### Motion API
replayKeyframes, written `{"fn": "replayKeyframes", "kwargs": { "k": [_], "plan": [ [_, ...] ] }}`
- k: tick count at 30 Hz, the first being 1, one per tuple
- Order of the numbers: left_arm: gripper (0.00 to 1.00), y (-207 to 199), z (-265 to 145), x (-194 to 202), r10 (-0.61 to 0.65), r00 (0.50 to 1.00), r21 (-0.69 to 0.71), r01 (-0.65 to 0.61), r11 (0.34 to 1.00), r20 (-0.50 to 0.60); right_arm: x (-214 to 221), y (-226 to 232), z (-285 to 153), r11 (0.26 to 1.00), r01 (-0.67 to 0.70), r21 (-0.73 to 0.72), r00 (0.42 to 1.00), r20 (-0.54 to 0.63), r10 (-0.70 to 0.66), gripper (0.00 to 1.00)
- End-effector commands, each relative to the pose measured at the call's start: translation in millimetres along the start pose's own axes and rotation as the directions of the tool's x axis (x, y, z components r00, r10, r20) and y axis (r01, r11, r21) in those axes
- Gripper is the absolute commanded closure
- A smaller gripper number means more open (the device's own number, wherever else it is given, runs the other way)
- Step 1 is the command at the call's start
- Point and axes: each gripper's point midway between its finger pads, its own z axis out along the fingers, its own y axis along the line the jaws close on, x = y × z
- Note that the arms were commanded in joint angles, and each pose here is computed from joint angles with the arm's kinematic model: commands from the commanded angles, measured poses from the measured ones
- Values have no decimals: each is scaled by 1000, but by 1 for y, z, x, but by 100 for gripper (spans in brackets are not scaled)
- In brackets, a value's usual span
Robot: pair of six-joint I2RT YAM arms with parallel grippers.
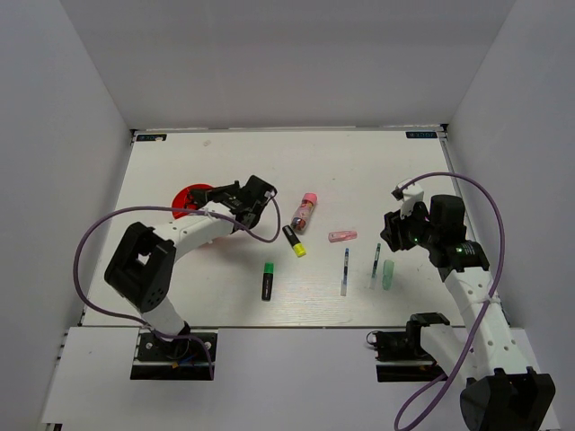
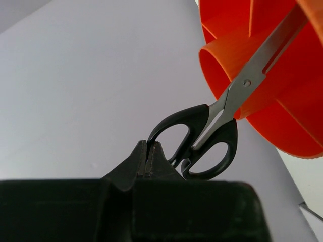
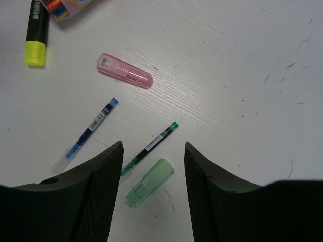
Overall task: Sort the stationery into containers
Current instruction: Place the stationery into the container
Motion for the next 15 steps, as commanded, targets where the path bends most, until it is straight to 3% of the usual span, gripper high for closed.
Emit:
{"fn": "replayKeyframes", "kwargs": {
  "k": [1,15],
  "plan": [
    [100,16,-6,-2,-5,1000,-65,4,998,-18,-7,2,-4,1000,4,-9,1000,29,-3,45],
    [99,14,-7,-30,82,997,-129,-82,988,-10,-8,4,-5,1000,6,-13,999,35,-6,43]
  ]
}}
